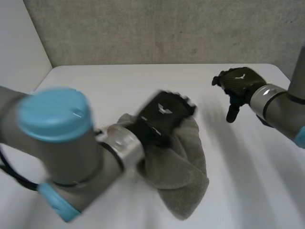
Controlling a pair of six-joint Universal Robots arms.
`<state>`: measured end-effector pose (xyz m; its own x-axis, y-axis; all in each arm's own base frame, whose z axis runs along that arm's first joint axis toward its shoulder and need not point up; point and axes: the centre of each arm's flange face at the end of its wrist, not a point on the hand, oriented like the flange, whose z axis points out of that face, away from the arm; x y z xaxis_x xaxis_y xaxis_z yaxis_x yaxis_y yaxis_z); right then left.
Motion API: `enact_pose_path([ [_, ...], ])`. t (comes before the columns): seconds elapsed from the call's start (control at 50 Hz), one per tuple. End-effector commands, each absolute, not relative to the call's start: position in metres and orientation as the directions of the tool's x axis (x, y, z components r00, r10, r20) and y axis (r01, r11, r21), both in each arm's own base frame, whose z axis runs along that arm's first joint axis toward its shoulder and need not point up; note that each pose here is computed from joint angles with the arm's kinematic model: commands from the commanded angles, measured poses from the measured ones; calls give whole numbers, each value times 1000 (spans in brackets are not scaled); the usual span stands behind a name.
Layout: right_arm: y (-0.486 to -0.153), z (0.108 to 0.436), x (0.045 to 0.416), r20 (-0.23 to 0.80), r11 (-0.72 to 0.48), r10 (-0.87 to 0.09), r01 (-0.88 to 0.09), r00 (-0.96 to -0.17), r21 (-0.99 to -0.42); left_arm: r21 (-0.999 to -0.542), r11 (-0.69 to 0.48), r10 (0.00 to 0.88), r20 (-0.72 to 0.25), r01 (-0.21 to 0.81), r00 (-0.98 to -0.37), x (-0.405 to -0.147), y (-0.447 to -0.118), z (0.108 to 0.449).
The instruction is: Fold the towel.
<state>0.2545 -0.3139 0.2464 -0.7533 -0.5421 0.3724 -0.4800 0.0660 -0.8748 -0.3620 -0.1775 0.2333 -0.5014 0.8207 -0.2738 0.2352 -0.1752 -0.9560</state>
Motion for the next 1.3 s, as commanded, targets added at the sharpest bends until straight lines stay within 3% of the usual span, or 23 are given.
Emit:
enact_pose_path([
  [0.02,-298,229,283,336,36,-666,-479,-666,-877,-959,-126,667,-272,255,-694,-301,-242,248],
  [0.14,-288,206,312,293,21,-763,-475,-576,-880,-957,-62,630,-258,284,-732,-286,-259,233],
  [0.3,-282,177,340,266,17,-822,-489,-503,-872,-933,69,628,-234,352,-742,-290,-283,175],
  [0.46,-286,155,353,273,-1,-832,-491,-483,-871,-916,122,656,-215,382,-724,-295,-285,151],
  [0.6,-290,153,363,299,-52,-826,-463,-478,-885,-920,106,645,-226,378,-730,-300,-292,151],
  [0.68,-297,168,368,331,-109,-808,-429,-488,-897,-934,51,623,-247,354,-742,-302,-303,169],
  [0.72,-312,205,374,386,-203,-752,-369,-534,-907,-948,-29,579,-276,318,-767,-308,-317,197],
  [0.74,-312,205,374,387,-204,-752,-369,-534,-907,-948,-30,578,-276,318,-768,-308,-317,197],
  [0.78,-326,265,374,450,-337,-632,-299,-631,-893,-951,-164,493,-308,261,-814,-315,-334,248],
  [0.8,-326,265,374,450,-338,-631,-298,-632,-893,-951,-165,492,-308,261,-814,-315,-334,248],
  [0.82,-331,297,371,462,-406,-548,-261,-697,-876,-945,-234,438,-311,226,-843,-315,-339,276],
  [0.84,-333,322,367,461,-468,-473,-229,-751,-853,-945,-235,438,-311,226,-844,-315,-339,276],
  [0.88,-332,341,363,449,-517,-418,-199,-790,-832,-922,-350,323,-284,164,-903,-312,-349,322],
  [0.98,-319,361,351,442,-587,-363,-167,-820,-792,-897,-427,257,-246,118,-935,-309,-344,352],
  [1.06,-307,335,342,467,-522,-408,-219,-785,-824,-907,-402,283,-256,128,-924,-311,-329,343],
  [1.12,-305,317,339,480,-472,-439,-259,-760,-843,-931,-324,327,-280,171,-903,-311,-316,311],
  [1.16,-299,273,327,505,-326,-524,-387,-686,-863,-948,-224,406,-300,225,-863,-315,-296,269],
  [1.18,-299,273,327,505,-325,-524,-387,-686,-863,-948,-223,406,-300,225,-863,-315,-296,269],
  [1.22,-286,226,313,517,-171,-621,-542,-589,-823,-952,-171,459,-306,255,-834,-318,-282,245],
  [1.24,-285,226,313,517,-171,-622,-543,-588,-822,-949,-128,508,-312,288,-802,-321,-266,224],
  [1.26,-275,204,307,515,-108,-673,-618,-531,-779,-941,-88,551,-320,328,-770,-322,-250,204],
  [1.28,-275,204,307,515,-108,-673,-619,-530,-778,-940,-88,552,-320,328,-770,-322,-250,204],
  [1.3,-265,189,301,512,-62,-714,-685,-477,-726,-926,-59,584,-336,374,-739,-323,-236,186],
])
